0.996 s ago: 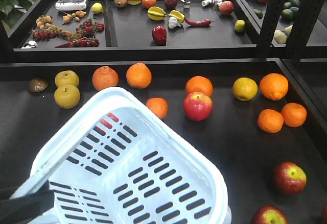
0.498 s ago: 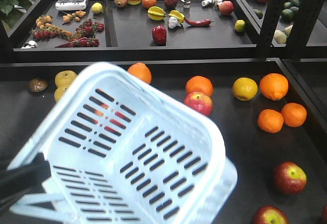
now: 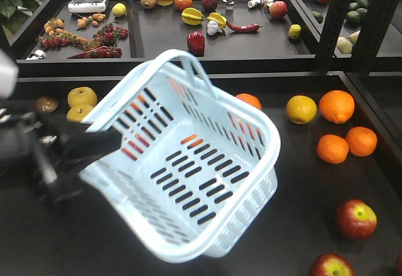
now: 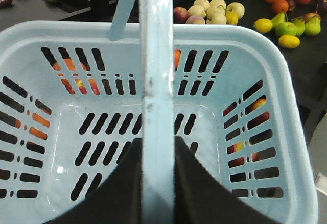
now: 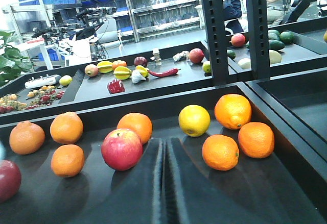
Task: Pick three apples into basket with both arms
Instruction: 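Swing the left arm forward and lower the basket onto the table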
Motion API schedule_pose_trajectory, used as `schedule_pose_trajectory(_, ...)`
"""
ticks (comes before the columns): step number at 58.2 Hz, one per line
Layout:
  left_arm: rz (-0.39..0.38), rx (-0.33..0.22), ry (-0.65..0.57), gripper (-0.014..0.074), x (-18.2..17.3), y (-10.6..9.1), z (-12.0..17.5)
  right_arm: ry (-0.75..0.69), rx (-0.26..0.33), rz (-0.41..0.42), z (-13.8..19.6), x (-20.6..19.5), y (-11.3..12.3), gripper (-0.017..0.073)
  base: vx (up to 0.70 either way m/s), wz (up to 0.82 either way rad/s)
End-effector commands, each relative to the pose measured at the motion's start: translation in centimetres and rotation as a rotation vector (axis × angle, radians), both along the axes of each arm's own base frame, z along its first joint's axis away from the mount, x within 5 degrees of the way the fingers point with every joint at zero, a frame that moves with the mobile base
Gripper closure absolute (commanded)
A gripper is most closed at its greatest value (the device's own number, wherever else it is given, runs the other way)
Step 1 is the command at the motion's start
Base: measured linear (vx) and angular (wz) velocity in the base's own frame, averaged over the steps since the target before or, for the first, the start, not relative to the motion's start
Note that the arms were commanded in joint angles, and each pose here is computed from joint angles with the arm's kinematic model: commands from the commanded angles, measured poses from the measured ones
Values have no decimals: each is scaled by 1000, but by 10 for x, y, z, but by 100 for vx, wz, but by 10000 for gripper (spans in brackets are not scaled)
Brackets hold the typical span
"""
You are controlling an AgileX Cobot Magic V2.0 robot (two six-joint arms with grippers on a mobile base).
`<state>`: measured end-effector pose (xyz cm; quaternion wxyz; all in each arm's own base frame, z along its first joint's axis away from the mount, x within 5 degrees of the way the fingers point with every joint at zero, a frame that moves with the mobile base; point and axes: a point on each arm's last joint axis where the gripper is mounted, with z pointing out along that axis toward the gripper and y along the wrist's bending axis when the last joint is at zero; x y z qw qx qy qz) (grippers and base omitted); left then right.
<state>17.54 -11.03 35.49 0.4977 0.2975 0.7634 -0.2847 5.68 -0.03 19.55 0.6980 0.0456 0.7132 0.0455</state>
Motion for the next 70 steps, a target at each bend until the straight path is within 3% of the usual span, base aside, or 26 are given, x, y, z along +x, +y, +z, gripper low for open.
schedule_pose_trajectory(1, -25, -28, -33, 599, 27, -13, 20, -74, -18, 5, 3, 0, 1, 564, 0, 0)
schedule_pose_trajectory(12, -206, 40, 61, 599, 76, -43, 9, -74, -18, 5, 3, 0, 1, 564, 0, 0)
schedule_pose_trajectory(19, -277, 60, 110, 599, 103, -57, -3, -74, -18, 5, 3, 0, 1, 564, 0, 0)
schedule_pose_trajectory(24, -284, 80, 125, 599, 117, -62, -10, -74, -18, 5, 3, 0, 1, 564, 0, 0)
schedule_pose_trajectory(42, -269, 236, 124, 591, 140, -62, -37, -74, -18, 5, 3, 0, 1, 564, 0, 0)
schedule_pose_trajectory(70, -230, 234, 101, 520, 144, -61, -37, -74, -18, 5, 3, 0, 1, 564, 0, 0)
